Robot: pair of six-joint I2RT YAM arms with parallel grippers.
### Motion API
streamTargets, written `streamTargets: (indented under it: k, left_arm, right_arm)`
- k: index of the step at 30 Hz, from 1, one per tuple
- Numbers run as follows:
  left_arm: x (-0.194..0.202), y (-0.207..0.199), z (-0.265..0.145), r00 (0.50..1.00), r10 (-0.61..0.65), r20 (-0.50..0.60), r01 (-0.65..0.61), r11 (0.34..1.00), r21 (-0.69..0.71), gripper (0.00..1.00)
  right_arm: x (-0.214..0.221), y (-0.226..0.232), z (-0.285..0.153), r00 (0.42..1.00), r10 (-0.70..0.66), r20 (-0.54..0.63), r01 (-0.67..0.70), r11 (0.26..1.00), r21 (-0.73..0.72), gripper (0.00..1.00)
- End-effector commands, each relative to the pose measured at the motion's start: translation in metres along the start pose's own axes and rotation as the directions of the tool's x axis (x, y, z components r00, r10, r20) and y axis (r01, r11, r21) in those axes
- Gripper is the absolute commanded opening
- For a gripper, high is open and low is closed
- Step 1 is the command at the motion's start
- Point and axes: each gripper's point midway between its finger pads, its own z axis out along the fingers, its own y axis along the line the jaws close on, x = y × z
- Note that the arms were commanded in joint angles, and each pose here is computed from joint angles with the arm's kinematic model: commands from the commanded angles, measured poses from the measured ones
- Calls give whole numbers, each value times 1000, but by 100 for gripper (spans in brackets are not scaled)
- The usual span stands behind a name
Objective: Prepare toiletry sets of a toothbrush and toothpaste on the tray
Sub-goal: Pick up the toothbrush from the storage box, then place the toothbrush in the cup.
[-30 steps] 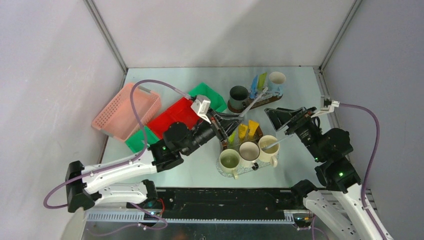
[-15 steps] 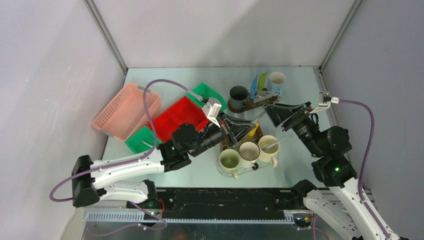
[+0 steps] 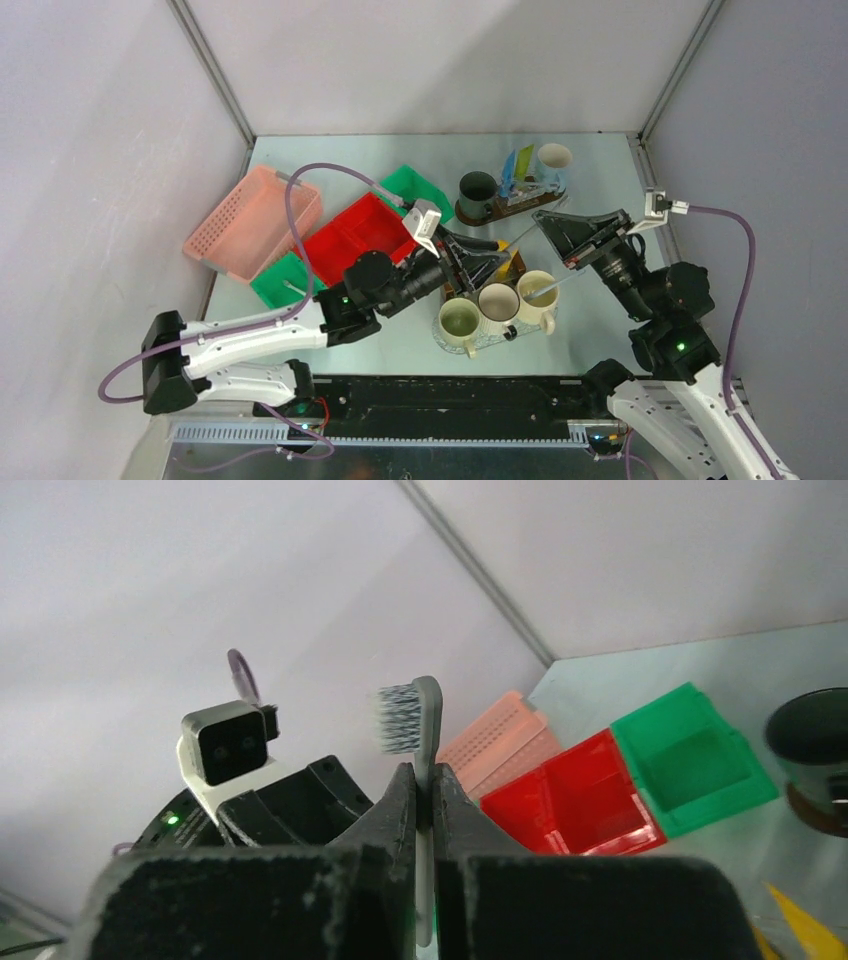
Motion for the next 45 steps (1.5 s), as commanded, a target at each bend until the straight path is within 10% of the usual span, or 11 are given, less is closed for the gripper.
streamTargets:
  k: [1,7,15,26,45]
  left_arm:
    - [-15,19,-13,999,26,48,-21,994,-107,59]
    - [-8,60,-39,999,47,8,-42,948,-316,98]
    - [6,143,-103,997,-53,-63,-3,744,-668,100]
    - [16,214,-222,971,-216,105,178,353,-919,100]
    - [18,221,-262,965,-213,151,203,250,-947,100]
  right_arm:
    - [-14,-4,-9,991,-118,56,116,993,36,0]
    - [-10,-34,-23,968,-243,64,233,963,138,0]
    - [25,-88,-30,970,-238,-39,240,932,273,0]
    - [63,-148,-39,967,-255,-22,240,871,429,0]
    - [121,-199,-64,962,-271,34,207,805,556,0]
